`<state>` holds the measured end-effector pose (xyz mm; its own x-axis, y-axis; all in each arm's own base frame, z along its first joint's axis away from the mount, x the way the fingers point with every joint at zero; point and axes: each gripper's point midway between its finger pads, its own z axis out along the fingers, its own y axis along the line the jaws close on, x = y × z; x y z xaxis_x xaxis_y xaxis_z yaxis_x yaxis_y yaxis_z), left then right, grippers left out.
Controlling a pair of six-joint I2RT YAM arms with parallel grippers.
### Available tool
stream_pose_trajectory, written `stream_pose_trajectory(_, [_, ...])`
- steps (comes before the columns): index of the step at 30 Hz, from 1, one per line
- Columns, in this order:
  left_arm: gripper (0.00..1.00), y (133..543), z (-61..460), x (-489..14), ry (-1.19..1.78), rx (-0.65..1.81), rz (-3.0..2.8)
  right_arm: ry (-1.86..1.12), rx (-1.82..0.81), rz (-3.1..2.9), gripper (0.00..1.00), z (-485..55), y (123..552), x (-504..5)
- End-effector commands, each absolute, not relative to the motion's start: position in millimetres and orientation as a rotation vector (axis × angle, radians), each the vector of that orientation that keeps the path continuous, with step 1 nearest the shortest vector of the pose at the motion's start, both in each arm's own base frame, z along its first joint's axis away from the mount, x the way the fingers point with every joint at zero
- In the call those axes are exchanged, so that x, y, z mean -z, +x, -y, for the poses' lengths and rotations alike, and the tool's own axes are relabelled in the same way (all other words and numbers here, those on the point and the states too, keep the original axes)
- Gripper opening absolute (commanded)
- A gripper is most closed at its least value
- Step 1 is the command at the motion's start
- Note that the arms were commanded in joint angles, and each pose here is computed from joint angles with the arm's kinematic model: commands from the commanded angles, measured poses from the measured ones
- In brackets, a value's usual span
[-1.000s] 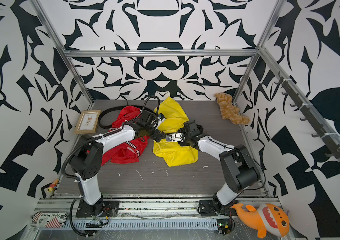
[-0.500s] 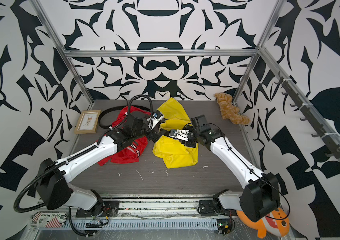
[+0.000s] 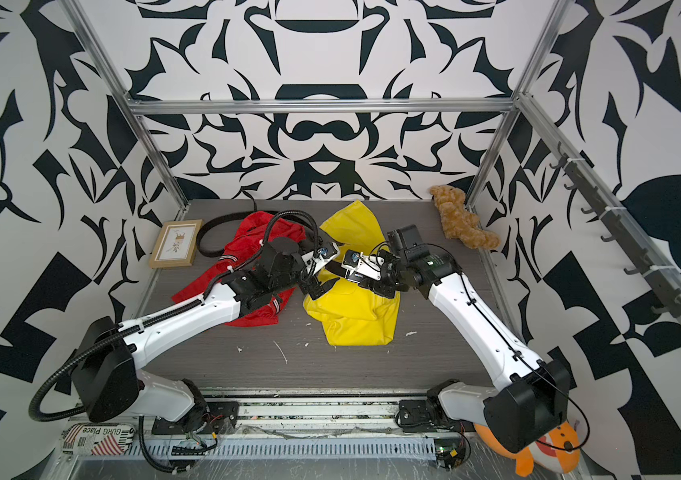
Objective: Remove the belt from the trousers
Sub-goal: Adjust the trousers at the center of the board.
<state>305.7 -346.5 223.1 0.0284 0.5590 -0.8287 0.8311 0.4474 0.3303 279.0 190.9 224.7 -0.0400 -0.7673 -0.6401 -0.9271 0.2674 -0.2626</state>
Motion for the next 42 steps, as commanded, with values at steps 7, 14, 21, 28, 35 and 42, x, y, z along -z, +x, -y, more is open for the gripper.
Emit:
stream_pose_trajectory(7, [0.99, 325, 381, -216, 1.181, 0.301, -1.489, -1.423, -0.428, -1.785, 0.13, -197, 277, -264])
stream_pose_trajectory(14, [0.06, 346, 386, -245, 1.083, 0.231, -1.418, -1.328, -0.455, -1.803, 0.13, -185, 286, -273])
stream_pose_trajectory(21, [0.0, 321, 369, -291, 1.218, 0.239, -1.518, -1.211, -0.428, -1.749, 0.13, -178, 303, -347])
stream_pose_trajectory(28, [0.0, 284, 330, -262, 1.238, 0.314, -1.822, -1.133, -0.563, -1.92, 0.13, -187, 328, -314])
stream_pose_trajectory(35, [0.0, 278, 327, -163, 1.263, 0.32, -2.107, -0.893, -0.569, -2.148, 0.14, -177, 347, -202])
stream_pose_trajectory(42, [0.0, 270, 319, -129, 1.221, 0.327, -2.277, -0.823, -0.416, -2.197, 0.66, -155, 335, -181])
